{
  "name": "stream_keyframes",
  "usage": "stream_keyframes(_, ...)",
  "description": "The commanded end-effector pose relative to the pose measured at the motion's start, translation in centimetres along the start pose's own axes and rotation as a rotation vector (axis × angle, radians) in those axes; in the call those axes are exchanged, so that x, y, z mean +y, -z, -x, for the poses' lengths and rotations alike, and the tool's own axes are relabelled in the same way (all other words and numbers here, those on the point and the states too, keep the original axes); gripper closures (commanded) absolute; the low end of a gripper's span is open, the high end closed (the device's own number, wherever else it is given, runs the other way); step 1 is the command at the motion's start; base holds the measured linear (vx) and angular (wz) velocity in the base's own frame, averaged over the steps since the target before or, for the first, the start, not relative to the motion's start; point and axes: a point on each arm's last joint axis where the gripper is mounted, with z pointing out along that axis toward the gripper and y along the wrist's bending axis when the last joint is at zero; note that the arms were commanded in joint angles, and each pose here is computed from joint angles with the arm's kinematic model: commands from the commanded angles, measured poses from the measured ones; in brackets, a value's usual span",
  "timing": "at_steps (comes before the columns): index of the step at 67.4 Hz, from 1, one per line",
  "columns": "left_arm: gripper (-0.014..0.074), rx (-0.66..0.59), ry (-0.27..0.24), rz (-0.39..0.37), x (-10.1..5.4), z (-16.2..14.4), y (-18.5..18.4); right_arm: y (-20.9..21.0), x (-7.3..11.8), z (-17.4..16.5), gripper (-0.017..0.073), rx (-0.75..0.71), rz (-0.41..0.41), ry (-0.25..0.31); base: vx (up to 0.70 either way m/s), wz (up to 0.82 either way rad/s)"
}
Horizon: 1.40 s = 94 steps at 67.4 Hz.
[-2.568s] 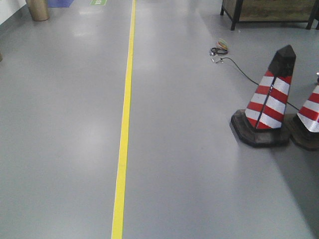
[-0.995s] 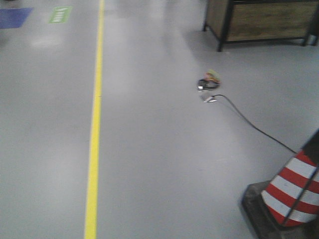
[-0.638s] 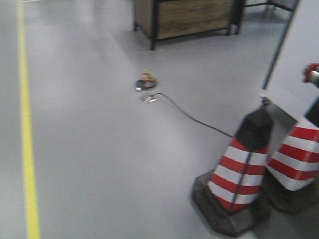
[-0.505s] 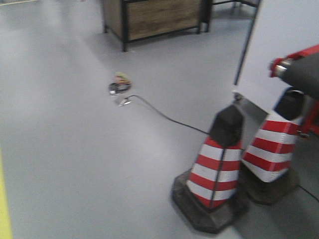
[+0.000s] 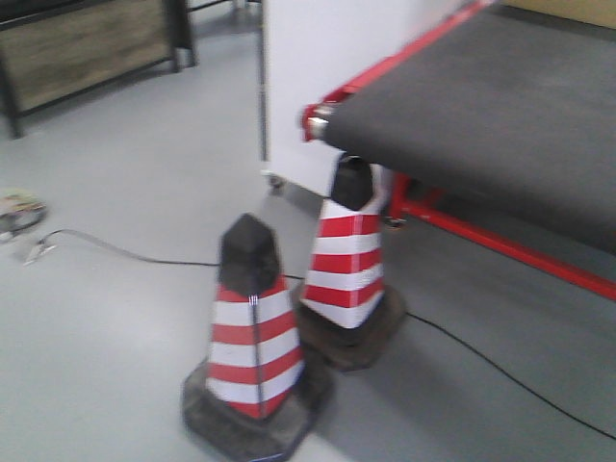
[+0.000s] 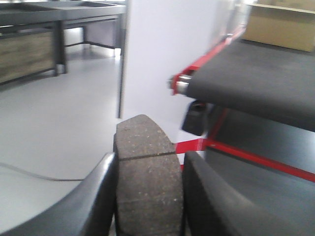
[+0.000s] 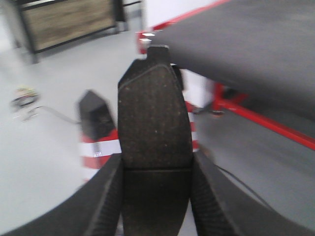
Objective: Move and align brake pads A on conveyor
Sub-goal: 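Drive past the striped cones toward the black belt conveyor, then approach the conveyor belt and stop over its surface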
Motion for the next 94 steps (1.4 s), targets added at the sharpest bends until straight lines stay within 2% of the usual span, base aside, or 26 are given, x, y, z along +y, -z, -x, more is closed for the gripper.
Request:
stream_keyframes(1, 0.06, -0.122, 0.009, -0.014, -0.19, 1.83, 0.2, 0.36, 0.09, 1.66, 0.0571, -0.114, 0.005, 0.012, 0.14, -0.87)
stream_keyframes(47, 0.06, -0.122, 0.009, -0.014, -0.19, 1.83, 0.2, 0.36, 0.09, 1.66, 0.0571, -0.114, 0.005, 0.012, 0.11, -0.79)
stream_keyframes(94, 0.06, -0.122, 0.009, -0.014, -0.19, 1.83, 0.2, 0.36, 0.09, 1.66, 0.0571, -0.114, 0.005, 0.012, 0.15, -0.13)
